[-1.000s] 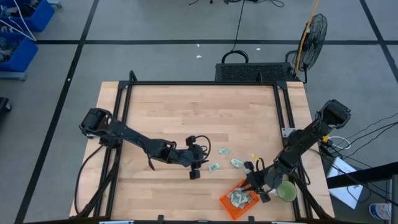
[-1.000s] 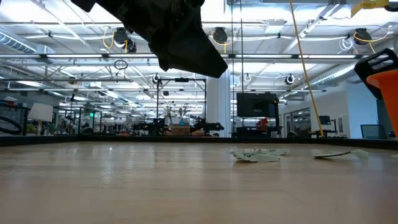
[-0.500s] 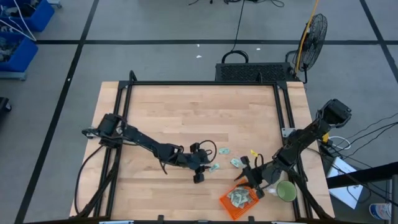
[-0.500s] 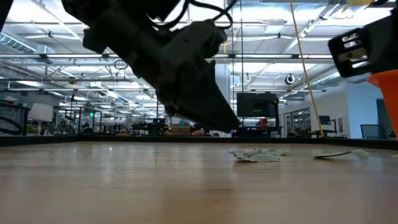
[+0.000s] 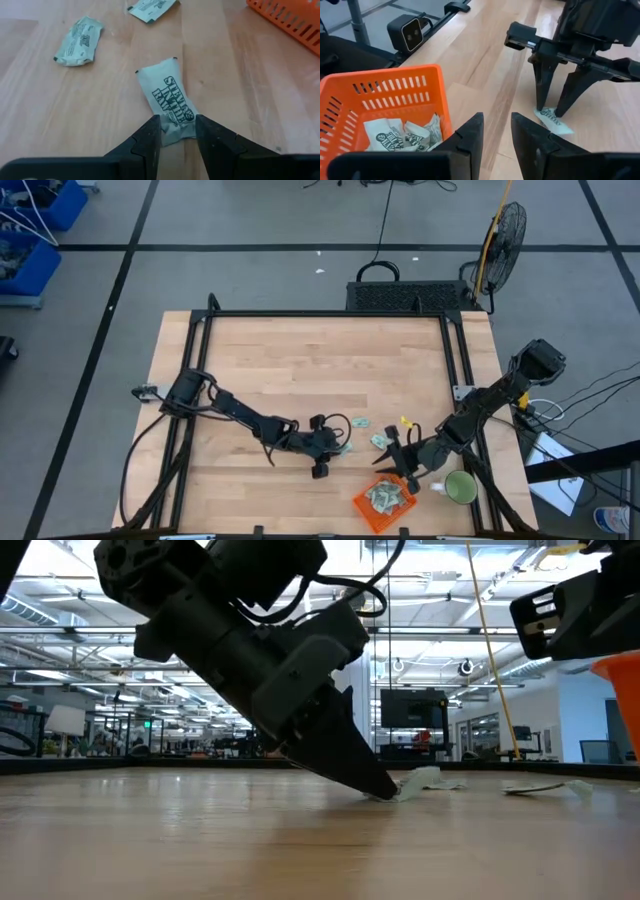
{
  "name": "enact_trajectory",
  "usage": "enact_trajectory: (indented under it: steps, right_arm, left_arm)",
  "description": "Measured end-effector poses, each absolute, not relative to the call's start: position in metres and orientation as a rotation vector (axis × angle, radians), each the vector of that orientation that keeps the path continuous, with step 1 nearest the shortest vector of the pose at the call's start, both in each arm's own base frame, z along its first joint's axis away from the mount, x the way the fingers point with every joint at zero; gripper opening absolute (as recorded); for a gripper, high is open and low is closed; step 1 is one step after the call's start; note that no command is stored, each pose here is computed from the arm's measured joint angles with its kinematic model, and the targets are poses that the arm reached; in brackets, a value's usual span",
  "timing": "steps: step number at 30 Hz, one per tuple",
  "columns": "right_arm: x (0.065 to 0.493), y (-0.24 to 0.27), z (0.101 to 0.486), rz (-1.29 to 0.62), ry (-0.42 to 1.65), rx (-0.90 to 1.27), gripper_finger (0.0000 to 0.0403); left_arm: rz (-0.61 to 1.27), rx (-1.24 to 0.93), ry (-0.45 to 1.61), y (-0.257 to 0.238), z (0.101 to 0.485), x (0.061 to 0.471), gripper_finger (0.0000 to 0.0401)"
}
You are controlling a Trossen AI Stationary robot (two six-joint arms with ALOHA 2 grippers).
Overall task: Pick and place Stevia / Truvia into bins
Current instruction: Put the stevia packet into the orange bin
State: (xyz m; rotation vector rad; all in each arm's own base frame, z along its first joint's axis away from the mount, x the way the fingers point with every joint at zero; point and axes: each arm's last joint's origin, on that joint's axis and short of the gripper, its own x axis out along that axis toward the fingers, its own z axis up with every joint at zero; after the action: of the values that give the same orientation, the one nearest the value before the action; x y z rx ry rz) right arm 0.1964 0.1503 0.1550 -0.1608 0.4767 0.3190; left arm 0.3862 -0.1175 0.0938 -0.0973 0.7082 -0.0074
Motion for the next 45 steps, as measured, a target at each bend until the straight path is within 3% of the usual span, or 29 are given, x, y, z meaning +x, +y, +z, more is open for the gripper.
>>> enact_trajectory:
  steps: [5,8,10,18,26,37,45]
  right_arm:
    - [0.199,0.149,0.158,0.326,0.431,-0.253,0.0091]
    - [0.205,0.141,0.159,0.206,0.407,-0.268,0.0091]
    - [0.208,0.133,0.158,0.132,0.418,-0.278,0.0094]
    - [0.219,0.11,0.152,0.12,0.504,-0.287,0.011]
    - [0.228,0.115,0.162,0.179,0.341,-0.356,0.0117]
    - [0.227,0.125,0.162,0.308,0.306,-0.366,0.0117]
    - [0.228,0.123,0.163,0.301,0.294,-0.381,0.0117]
  left_arm:
    - [0.009,-0.059,0.718,-0.117,0.093,0.385,0.0084]
    - [0.017,-0.052,0.715,-0.116,0.093,0.385,0.0026]
    - [0.017,-0.054,0.709,-0.116,0.094,0.386,0.001]
    - [-0.094,-0.125,0.561,-0.116,0.132,0.39,0.0006]
    - [-0.337,-0.352,0.384,-0.107,0.167,0.399,0.0004]
    - [-0.345,-0.374,0.435,-0.104,0.162,0.399,0.0005]
    - [-0.365,-0.385,0.318,-0.104,0.173,0.402,0.0005]
